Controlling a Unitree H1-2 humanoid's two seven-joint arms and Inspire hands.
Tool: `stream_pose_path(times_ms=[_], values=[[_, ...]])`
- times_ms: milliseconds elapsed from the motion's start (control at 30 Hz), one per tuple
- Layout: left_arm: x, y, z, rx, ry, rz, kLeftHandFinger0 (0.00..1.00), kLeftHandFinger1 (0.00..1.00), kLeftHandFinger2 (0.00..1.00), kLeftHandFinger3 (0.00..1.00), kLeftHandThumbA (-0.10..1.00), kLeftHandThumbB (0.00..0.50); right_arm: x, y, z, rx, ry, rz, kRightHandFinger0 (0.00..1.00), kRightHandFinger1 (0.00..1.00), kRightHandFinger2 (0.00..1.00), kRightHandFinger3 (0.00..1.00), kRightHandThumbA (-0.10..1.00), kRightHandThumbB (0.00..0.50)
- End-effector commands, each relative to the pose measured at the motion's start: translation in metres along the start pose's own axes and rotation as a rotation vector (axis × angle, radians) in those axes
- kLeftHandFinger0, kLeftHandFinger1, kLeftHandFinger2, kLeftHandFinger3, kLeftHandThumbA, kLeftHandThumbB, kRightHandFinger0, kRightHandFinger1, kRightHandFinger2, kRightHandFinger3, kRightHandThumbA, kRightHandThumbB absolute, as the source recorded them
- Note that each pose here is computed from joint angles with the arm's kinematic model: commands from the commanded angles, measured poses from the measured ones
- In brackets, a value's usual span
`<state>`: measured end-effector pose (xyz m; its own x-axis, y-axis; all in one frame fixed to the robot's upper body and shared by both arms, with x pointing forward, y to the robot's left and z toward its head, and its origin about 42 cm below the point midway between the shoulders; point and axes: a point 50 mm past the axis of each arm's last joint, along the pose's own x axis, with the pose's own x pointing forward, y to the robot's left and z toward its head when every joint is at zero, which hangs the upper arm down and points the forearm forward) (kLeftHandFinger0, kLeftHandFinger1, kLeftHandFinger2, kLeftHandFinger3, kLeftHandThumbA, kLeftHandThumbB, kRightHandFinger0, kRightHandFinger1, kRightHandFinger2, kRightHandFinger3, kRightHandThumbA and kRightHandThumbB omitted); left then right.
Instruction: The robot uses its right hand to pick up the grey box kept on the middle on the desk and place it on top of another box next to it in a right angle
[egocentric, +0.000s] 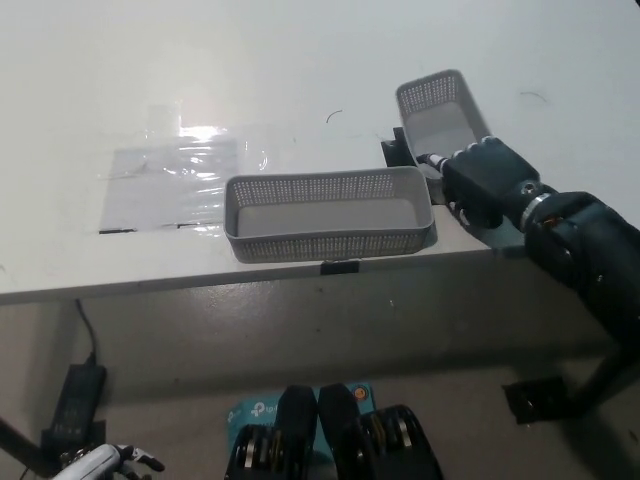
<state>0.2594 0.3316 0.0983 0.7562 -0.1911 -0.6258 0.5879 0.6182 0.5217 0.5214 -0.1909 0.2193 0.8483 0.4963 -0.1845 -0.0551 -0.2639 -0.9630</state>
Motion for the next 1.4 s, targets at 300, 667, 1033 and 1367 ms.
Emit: stream_pose_path(times_ms=[300,667,1033,1367], values=[[-0.006,0.018,0.004,0.040,-0.015,0.027,0.43,0.42,0.59,0.72,0.31,0.348,0.005,-0.005,0.007,-0.001,-0.043,-0.064,0.00,0.05,0.36,0.00,-0.10,0.121],[-0.007,0.012,0.002,0.041,-0.013,0.028,0.47,0.45,0.63,0.73,0.33,0.350,-0.002,-0.003,-0.003,0.281,0.080,-0.284,0.00,0.06,0.42,0.11,-0.10,0.175],[-0.005,0.009,-0.001,0.022,-0.005,0.022,0.45,0.43,0.58,0.72,0.32,0.353,-0.010,-0.016,-0.020,0.426,0.161,-0.417,0.00,0.18,0.51,0.29,-0.10,0.196],[-0.005,0.008,-0.003,0.028,-0.001,0.025,0.44,0.43,0.59,0.72,0.32,0.340,-0.016,-0.055,-0.036,0.393,0.156,-0.501,0.00,0.14,0.45,0.29,-0.10,0.221]])
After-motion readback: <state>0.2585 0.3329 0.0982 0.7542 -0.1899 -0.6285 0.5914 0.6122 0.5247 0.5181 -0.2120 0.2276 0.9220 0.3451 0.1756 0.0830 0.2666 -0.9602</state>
